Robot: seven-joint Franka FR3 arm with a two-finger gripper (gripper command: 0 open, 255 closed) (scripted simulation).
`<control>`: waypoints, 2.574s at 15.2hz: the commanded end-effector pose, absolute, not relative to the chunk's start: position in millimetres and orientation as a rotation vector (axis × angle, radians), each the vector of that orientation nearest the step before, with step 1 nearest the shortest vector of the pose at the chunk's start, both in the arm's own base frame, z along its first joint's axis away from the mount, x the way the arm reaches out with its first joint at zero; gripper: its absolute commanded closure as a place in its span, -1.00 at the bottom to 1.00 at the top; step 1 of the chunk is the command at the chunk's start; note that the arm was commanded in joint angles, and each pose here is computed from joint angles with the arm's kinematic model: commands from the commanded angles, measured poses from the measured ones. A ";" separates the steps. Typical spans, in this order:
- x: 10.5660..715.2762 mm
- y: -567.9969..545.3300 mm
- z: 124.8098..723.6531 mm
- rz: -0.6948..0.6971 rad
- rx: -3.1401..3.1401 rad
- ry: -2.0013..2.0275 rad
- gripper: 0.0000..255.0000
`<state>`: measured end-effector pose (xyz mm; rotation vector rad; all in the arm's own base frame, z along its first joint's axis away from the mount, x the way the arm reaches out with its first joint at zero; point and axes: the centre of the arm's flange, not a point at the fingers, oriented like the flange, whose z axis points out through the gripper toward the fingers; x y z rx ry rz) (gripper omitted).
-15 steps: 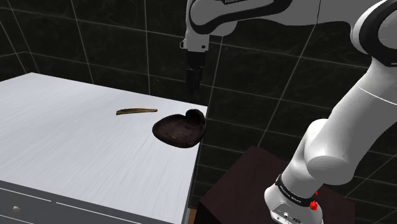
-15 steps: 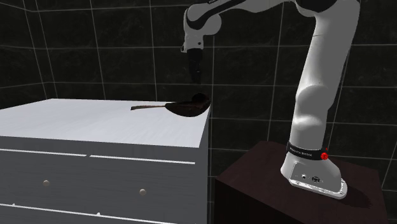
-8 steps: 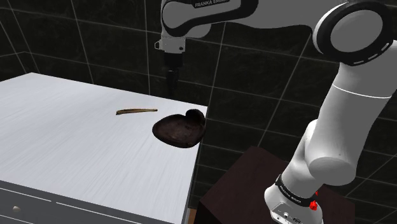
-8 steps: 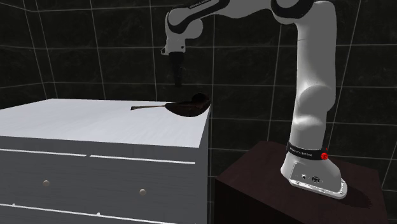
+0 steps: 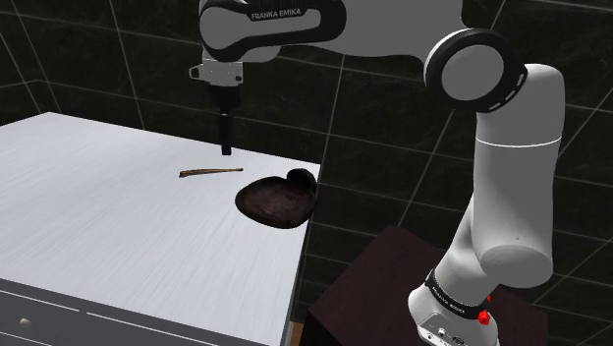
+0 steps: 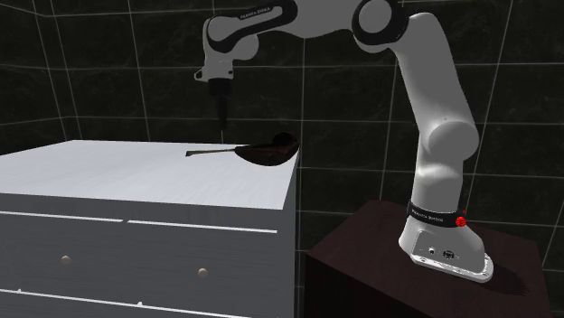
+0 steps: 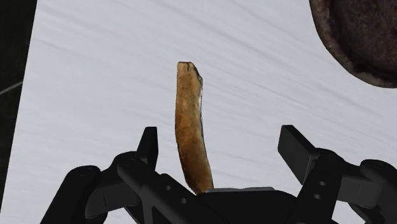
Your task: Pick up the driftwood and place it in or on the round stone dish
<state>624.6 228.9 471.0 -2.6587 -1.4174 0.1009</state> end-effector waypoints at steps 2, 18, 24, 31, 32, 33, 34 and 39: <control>638.3 266.7 463.8 0.080 -2.584 -1.550 -1.00; 637.3 279.8 423.3 0.074 -2.563 -1.584 -1.00; 637.3 279.8 423.3 0.074 -2.563 -1.584 1.00; 634.4 253.0 430.5 0.044 -2.617 -1.505 -1.00; 632.2 239.6 434.1 0.029 -2.642 -1.465 -1.00; 629.6 226.3 437.6 0.013 -2.668 -1.424 -1.00; 628.2 220.0 439.3 0.006 -2.679 -1.405 -1.00; 626.7 222.7 413.1 0.006 -2.679 -1.405 -1.00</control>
